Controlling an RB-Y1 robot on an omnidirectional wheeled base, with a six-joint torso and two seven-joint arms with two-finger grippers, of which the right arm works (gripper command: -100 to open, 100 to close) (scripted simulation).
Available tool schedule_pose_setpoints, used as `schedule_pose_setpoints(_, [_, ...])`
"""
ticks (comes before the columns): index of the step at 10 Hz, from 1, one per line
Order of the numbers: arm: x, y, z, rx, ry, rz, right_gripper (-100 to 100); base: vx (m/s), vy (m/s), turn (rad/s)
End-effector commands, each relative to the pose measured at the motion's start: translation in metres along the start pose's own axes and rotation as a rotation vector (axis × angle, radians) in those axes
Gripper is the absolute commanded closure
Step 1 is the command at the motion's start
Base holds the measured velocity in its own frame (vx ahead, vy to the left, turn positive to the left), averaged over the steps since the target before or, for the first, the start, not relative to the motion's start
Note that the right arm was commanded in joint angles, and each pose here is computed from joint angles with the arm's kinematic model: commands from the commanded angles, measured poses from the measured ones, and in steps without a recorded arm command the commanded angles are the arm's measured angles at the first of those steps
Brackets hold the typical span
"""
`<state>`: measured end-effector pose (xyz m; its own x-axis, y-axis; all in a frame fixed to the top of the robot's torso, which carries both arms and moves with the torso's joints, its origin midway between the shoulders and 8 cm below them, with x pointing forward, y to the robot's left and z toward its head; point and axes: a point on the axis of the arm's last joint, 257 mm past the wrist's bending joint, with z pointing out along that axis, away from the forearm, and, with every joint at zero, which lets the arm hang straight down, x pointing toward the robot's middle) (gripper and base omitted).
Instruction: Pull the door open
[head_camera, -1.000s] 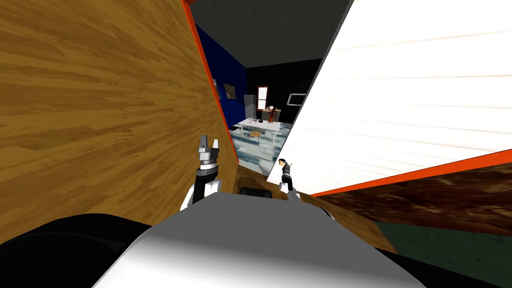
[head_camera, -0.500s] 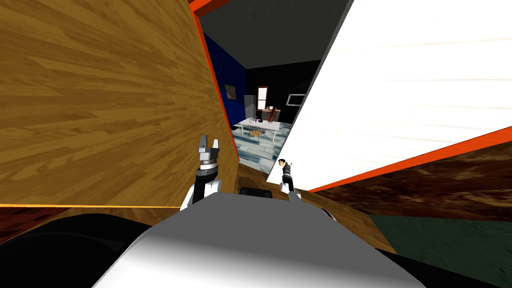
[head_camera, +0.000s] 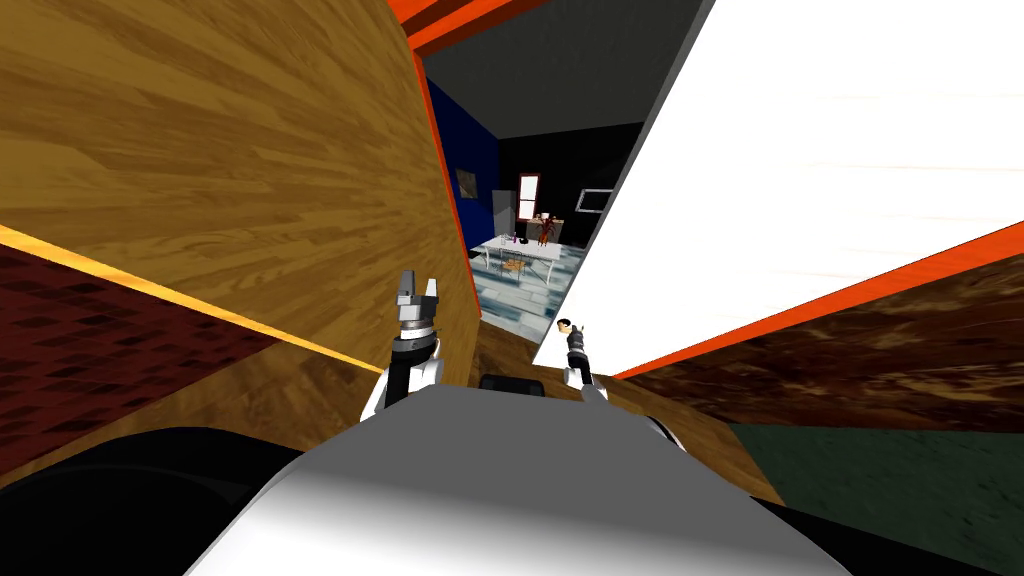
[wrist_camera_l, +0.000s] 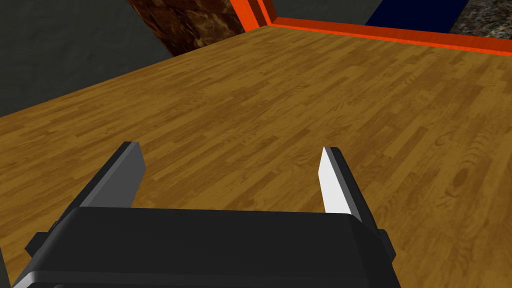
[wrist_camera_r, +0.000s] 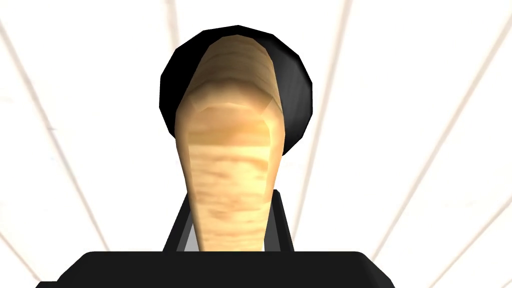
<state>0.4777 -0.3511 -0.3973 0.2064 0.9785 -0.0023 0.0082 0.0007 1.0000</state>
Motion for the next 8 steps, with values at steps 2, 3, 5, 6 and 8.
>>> schedule_pose_setpoints(2, [-0.0148,0.0052,0.0026,-0.01,-0.003,-0.005,100,-0.04,-0.068,0.083])
schedule_pose_setpoints(3, [-0.0148,0.0052,0.0026,-0.01,-0.003,-0.005,100,0.009,-0.007,-0.005])
schedule_pose_setpoints(5, [-0.0183,0.0051,0.0023,-0.008,0.011,-0.003,100,-0.017,-0.033,0.163])
schedule_pose_setpoints(6, [-0.0205,0.0053,0.002,-0.007,0.023,-0.001,100,-0.028,-0.035,0.22])
schedule_pose_setpoints(8, [-0.0207,0.0026,-0.0001,-0.001,0.023,-0.001,100,-0.012,-0.013,0.153])
